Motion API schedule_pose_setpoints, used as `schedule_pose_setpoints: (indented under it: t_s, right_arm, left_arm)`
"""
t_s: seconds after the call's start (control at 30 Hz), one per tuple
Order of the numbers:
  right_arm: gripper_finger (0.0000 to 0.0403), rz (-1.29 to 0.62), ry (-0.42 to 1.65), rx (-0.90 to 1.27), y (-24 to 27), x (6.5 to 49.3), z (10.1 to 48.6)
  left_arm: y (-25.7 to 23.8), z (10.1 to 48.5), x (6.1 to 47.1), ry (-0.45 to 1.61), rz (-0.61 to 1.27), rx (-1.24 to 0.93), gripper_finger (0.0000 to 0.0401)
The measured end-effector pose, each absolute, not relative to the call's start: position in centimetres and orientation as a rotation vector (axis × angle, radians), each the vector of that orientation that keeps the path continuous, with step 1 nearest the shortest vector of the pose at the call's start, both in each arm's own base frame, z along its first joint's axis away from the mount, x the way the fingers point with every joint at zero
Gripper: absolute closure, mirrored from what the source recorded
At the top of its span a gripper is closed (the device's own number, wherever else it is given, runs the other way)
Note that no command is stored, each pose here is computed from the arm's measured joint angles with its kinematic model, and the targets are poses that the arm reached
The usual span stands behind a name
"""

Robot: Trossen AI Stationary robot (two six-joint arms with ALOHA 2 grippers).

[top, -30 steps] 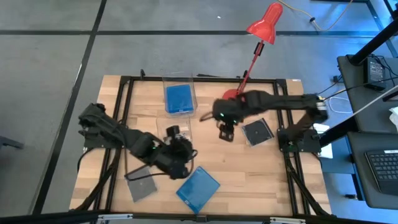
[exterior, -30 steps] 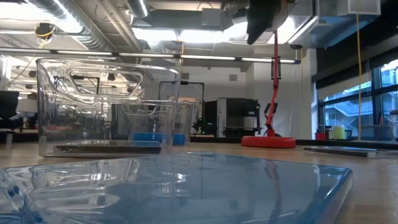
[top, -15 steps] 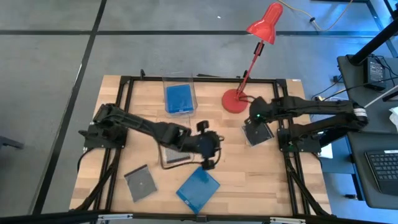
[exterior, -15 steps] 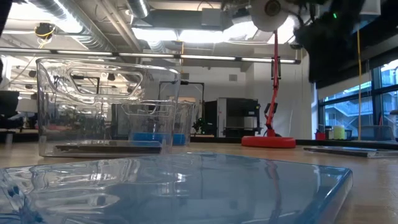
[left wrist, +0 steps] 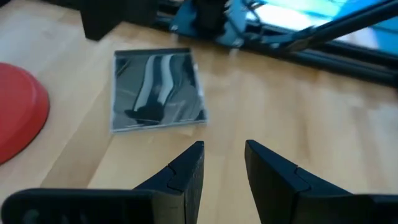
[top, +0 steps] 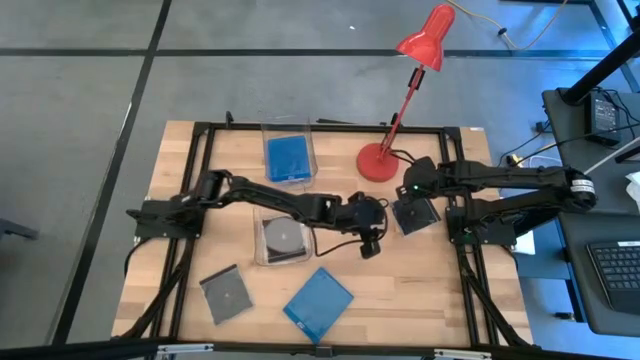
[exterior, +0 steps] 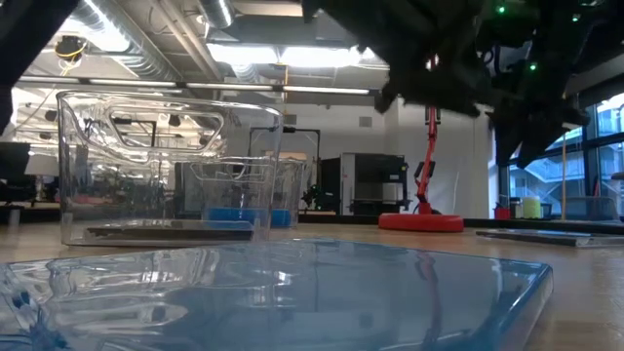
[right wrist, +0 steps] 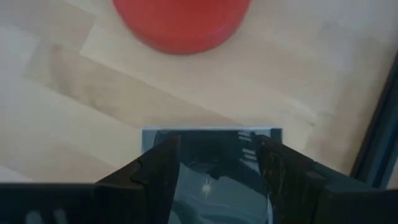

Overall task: Pick & place jewel cases by type
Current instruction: Put the top black cd case into the bottom transparent bin

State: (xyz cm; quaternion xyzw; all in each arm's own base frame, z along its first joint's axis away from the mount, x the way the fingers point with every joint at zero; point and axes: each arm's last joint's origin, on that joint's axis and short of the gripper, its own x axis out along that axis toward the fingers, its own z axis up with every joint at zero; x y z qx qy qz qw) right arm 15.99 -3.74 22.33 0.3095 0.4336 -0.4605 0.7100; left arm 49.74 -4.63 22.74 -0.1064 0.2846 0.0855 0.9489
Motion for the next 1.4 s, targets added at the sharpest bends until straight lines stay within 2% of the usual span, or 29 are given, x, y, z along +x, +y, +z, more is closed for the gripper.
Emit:
schedule_pose_setpoints:
  t_s: [0.17, 0.4, 0.6, 0.77, 0.9, 1.07, 1.17, 1.3, 1.4]
  right_arm:
    - [0.0192, -1.008, 0.977, 0.654, -3.9, 16.0, 22.3]
    - [0.0192, -0.968, 0.989, 0.639, -3.8, 16.1, 22.3]
    - [0.0192, -0.982, 0.943, 0.670, -3.9, 16.4, 22.4]
    - [0.0192, -0.955, 0.938, 0.692, -3.9, 16.6, 22.5]
    - [0.0192, -1.131, 0.929, 0.837, -4.3, 15.5, 22.2]
    - [0.0192, -1.420, 0.745, 0.981, -5.2, 14.5, 20.7]
    - [0.0192, -1.478, 0.588, 1.169, -5.3, 14.8, 19.7]
    - [0.0192, -1.570, 0.479, 1.126, -5.4, 14.1, 18.1]
    - [0.0192, -1.673, 0.393, 1.223, -5.4, 13.3, 16.9]
  left_arm:
    - [-3.4, 20.5, 50.4, 0.617, 0.196, -0.206, 0.0283]
    - [-2.7, 20.5, 50.5, 0.621, 0.180, -0.255, 0.0271]
    - [-2.8, 20.7, 50.6, 0.598, 0.182, -0.214, 0.0203]
    - [-2.8, 20.7, 50.6, 0.589, 0.216, -0.281, 0.0143]
    - [-2.8, 20.6, 50.5, 0.600, 0.210, -0.323, 0.0126]
    - [-3.1, 20.6, 50.5, 0.603, 0.190, -0.328, 0.0127]
    - [-3.5, 20.6, 50.5, 0.604, 0.183, -0.326, 0.0128]
    - [-3.9, 20.6, 50.5, 0.606, 0.175, -0.323, 0.0129]
    - [-4.2, 20.6, 50.4, 0.607, 0.169, -0.321, 0.0129]
